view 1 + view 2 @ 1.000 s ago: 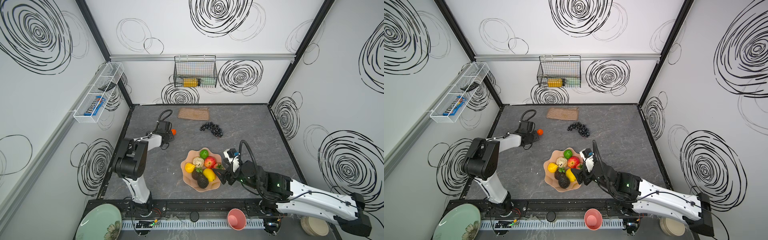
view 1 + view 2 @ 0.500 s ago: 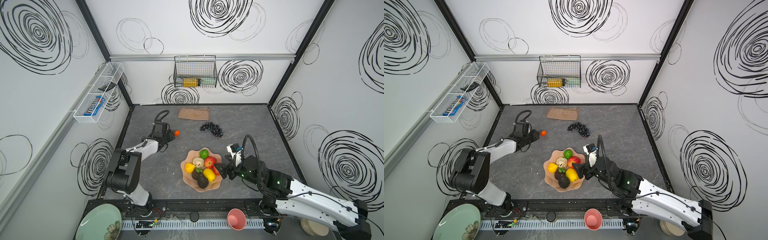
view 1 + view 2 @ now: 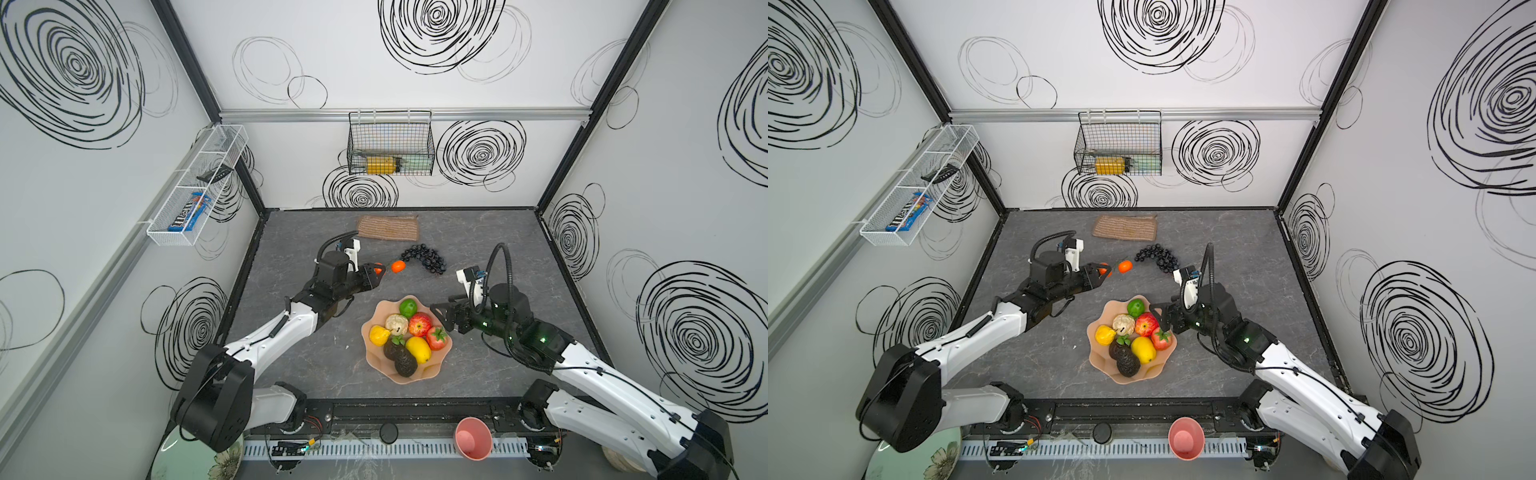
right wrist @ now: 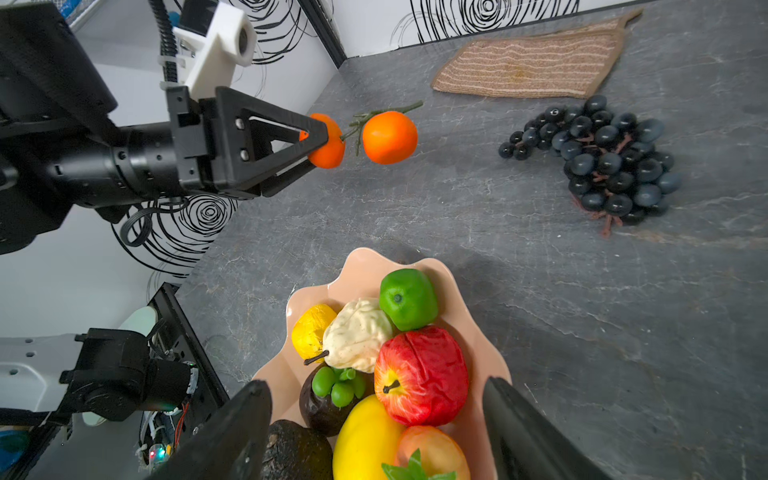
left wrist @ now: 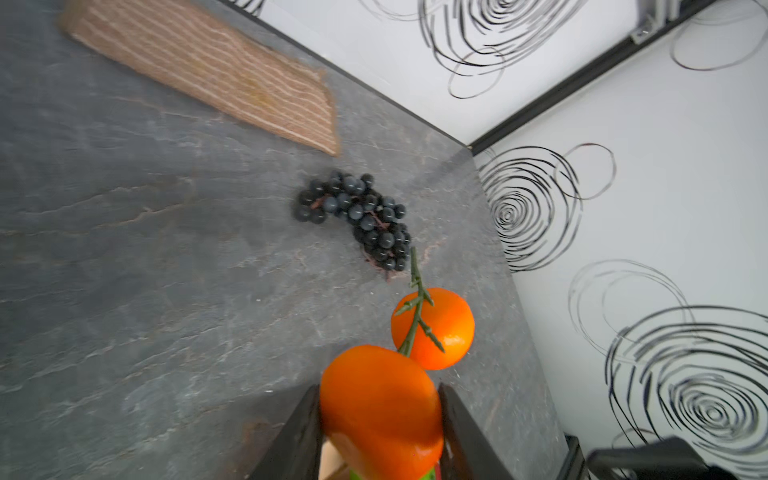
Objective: Place and organize the fake fruits in the fruit bowl
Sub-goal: 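Carry the tangerines over the bowl with the left gripper while the right approaches, then grasp the tangerine stem with the right gripper while the left holds them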
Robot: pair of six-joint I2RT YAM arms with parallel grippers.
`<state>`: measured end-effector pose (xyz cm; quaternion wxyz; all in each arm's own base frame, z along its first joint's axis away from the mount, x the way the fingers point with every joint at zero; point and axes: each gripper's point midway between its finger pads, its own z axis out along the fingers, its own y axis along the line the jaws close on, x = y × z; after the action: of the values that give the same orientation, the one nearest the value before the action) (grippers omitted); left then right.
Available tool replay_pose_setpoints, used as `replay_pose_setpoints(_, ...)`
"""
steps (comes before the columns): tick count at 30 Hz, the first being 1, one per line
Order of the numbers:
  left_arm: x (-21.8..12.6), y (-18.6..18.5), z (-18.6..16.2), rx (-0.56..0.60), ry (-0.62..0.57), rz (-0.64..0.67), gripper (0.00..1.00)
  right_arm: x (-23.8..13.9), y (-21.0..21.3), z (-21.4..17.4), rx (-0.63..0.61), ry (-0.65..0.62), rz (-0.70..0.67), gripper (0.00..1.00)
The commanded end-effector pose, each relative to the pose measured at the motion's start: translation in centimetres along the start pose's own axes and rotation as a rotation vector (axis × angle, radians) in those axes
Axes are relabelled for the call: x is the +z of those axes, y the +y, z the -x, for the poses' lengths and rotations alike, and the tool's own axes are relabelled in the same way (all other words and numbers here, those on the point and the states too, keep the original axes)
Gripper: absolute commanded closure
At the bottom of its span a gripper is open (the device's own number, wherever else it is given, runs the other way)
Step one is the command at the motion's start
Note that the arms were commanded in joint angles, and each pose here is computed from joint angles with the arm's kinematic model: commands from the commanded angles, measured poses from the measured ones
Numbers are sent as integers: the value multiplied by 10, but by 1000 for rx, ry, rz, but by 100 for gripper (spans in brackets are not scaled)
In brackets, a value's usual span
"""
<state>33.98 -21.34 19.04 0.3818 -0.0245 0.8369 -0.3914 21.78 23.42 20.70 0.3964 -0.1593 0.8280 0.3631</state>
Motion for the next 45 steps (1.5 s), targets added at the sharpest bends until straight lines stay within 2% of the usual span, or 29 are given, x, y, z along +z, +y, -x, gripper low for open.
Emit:
replay_pose_setpoints(1,-7,-34,4,111,-32,-100,63,-5,21,22,-57,-38,81,19)
replay_pose_setpoints(9,-6,-76,-25,314,57,-203,66,-15,31,45,-133,-44,82,25)
replay_pose_setpoints(17,-10,-103,-51,435,114,-273,66,-10,20,41,-185,88,64,35)
replay_pose_setpoints(21,-12,-107,-59,454,127,-289,66,-13,8,43,-146,100,61,38)
replay_pose_setpoints(30,-15,-118,-71,469,139,-351,65,-11,-30,34,89,117,122,47)
replay_pose_setpoints(45,-23,-130,-74,463,124,-446,65,-9,-20,30,130,98,245,59)
